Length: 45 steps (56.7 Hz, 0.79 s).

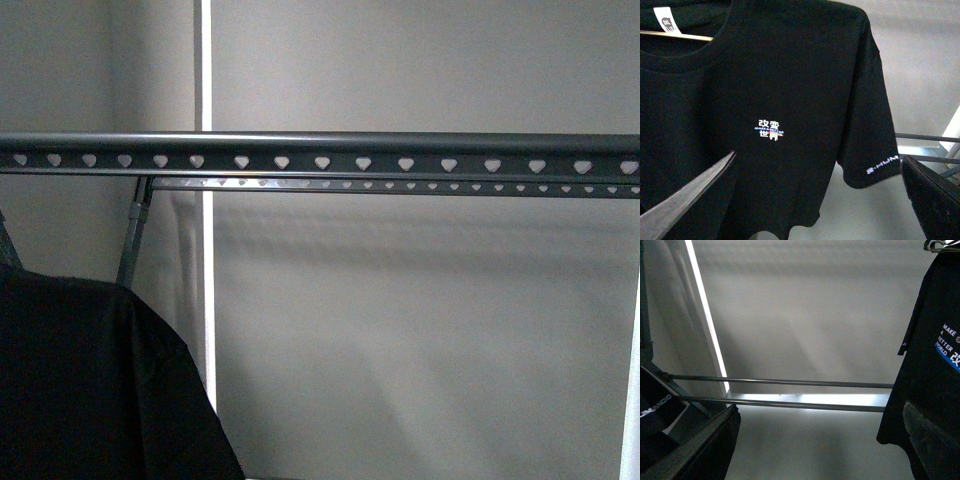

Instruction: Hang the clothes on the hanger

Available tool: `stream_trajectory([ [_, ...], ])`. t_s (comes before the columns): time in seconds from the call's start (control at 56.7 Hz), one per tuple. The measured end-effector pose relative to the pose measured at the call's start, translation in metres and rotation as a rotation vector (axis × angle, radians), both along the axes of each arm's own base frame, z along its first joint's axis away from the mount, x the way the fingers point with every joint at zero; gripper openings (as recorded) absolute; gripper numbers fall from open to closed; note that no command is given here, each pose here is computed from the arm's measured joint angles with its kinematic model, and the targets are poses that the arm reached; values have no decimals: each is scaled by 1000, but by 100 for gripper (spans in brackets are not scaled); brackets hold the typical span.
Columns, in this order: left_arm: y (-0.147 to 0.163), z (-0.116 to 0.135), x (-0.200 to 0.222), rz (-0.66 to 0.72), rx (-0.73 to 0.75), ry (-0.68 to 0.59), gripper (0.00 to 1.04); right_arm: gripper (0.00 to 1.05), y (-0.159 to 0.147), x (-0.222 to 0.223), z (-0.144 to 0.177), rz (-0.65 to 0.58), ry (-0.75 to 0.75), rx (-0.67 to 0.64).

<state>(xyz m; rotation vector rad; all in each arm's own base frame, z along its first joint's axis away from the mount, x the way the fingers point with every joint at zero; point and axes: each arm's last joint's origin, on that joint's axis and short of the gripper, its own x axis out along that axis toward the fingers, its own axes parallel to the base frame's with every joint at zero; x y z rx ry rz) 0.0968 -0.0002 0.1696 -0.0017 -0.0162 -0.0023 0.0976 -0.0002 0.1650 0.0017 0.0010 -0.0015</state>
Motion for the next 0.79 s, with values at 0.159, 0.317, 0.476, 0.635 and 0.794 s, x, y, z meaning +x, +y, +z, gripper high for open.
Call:
stream_trajectory([
  [0.159,0,0,0,0,0,0,98,97,0,0,0,0,0,0],
  [0.317,0,0,0,0,0,0,98,97,0,0,0,0,0,0],
  [0.476,-6,-5,11,-167,-59,283,98,97,0,0,0,2,0,0],
  [0.635,-9,47,52,103,-272,273,98,97,0,0,0,0,0,0],
  [0.794,-22,98,115,164,-470,144,98,97,0,0,0,0,0,0],
])
